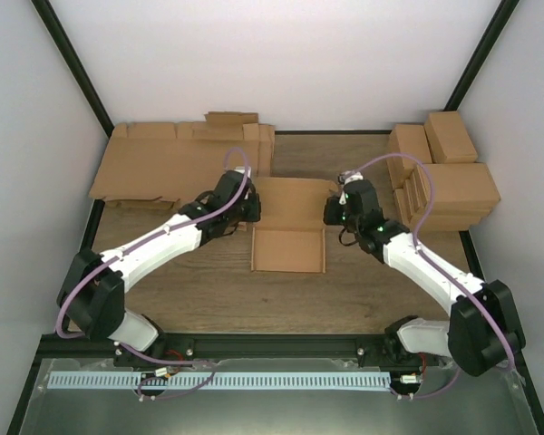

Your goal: Fold the paper box

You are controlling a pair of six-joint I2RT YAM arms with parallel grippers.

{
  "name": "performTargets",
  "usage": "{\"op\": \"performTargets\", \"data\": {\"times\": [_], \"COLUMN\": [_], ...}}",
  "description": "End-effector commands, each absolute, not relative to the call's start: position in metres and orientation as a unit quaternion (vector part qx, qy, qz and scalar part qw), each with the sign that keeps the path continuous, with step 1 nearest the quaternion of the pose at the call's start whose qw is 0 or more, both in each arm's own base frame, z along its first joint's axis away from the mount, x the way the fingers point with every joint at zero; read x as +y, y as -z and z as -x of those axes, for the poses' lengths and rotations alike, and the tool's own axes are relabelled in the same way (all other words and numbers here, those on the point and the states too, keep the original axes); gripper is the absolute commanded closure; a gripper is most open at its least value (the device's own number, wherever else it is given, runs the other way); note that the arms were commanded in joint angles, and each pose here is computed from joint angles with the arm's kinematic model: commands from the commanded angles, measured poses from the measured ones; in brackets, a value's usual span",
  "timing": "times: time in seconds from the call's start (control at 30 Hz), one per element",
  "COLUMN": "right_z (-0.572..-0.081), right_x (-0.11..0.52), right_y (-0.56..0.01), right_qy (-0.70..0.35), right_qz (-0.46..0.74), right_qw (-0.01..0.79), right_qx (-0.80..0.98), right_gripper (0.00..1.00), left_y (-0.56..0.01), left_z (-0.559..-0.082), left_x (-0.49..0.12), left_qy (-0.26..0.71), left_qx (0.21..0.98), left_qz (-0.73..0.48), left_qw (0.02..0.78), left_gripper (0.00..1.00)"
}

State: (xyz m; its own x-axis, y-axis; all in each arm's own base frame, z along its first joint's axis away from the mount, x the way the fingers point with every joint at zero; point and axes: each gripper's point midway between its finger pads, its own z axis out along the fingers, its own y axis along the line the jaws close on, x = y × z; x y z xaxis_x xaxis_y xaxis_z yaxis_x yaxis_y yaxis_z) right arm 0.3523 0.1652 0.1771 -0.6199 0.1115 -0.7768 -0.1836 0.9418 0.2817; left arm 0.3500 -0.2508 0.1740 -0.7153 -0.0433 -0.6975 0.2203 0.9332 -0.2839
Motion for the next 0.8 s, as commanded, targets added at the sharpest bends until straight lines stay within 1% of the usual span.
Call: {"op": "performTargets", "data": {"times": [0.0, 0.3, 0.53, 0.77], "right_z": [-0.349, -0.325, -0.301, -0.285], "right_x": [0.168, 0.171, 0.176, 0.168], "right_y": [-0.199, -0.174, -0.166, -0.133], "right_qy": [-0.209, -0.191, -0.184, -0.179], "right_qz": [-0.012, -0.046, -0.058, -0.072], "right_qw": [0.488, 0.477, 0.482, 0.453], "right_qx": [0.847, 0.857, 0.855, 0.87], "right_gripper": [0.99, 0.99, 0.99, 0.99], "left_y": [-0.2, -0.162, -0.15, -0.124], "left_z": [-0.356, -0.33, -0.308, -0.29], "left_x": [-0.287, -0.299, -0.301, -0.304], "left_qy": [0.24, 0.236, 0.254, 0.264], "left_qx": [0.871, 0.885, 0.88, 0.888], "left_qz": [-0.052, -0.034, -0.02, -0.004], "left_qw": [0.424, 0.401, 0.4, 0.377], "left_gripper": [0.96, 0.96, 0.96, 0.96]}}
